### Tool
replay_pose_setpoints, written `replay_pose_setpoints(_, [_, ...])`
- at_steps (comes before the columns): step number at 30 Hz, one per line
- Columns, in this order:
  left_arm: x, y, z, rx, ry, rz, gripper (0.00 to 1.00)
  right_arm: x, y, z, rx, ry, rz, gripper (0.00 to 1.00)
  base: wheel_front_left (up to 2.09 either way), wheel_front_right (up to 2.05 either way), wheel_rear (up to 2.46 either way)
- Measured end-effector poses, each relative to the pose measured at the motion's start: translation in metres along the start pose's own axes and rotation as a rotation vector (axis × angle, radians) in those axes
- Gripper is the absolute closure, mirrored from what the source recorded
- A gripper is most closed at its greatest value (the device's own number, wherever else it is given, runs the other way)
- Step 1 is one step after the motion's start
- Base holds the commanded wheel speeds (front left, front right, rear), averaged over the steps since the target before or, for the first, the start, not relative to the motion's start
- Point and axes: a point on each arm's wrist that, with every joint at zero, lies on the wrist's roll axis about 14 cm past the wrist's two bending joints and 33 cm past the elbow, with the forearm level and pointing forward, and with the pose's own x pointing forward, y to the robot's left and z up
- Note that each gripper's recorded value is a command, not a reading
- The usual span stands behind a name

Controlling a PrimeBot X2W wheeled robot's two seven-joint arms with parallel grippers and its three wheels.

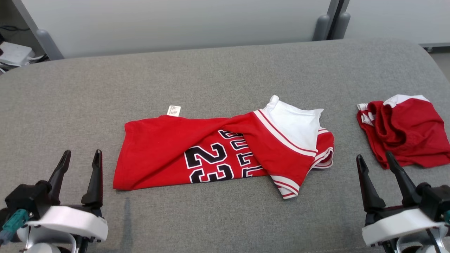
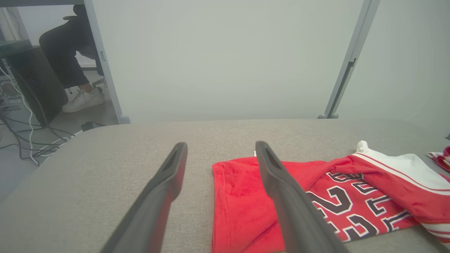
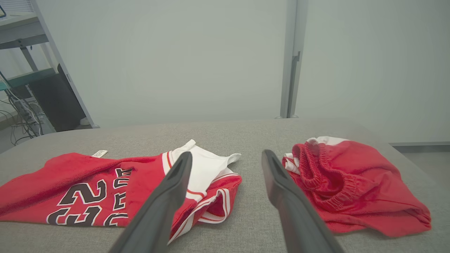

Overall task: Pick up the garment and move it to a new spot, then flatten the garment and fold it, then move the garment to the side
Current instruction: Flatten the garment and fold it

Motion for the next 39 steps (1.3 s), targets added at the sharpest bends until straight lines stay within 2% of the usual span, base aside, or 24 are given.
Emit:
replay_pose_setpoints(10, [0.07,-0.015,-0.036,-0.026,0.204,-0.123,0.0,0.067,-0.026,-0.018,-0.038,0.109,0.03,0.0,0.0,0.0,0.0])
replay_pose_setpoints(20, [0.117,-0.008,-0.092,-0.052,0.421,-0.186,0.0,0.128,-0.025,-0.056,-0.099,0.243,0.115,0.0,0.0,0.0,0.0])
replay_pose_setpoints(29, [0.136,0.0,-0.122,-0.064,0.542,-0.207,0.0,0.157,-0.013,-0.092,-0.072,0.376,0.171,0.0,0.0,0.0,0.0])
replay_pose_setpoints(39, [0.145,-0.006,-0.142,-0.056,0.613,-0.238,0.0,0.166,-0.008,-0.117,-0.057,0.46,0.192,0.0,0.0,0.0,0.0])
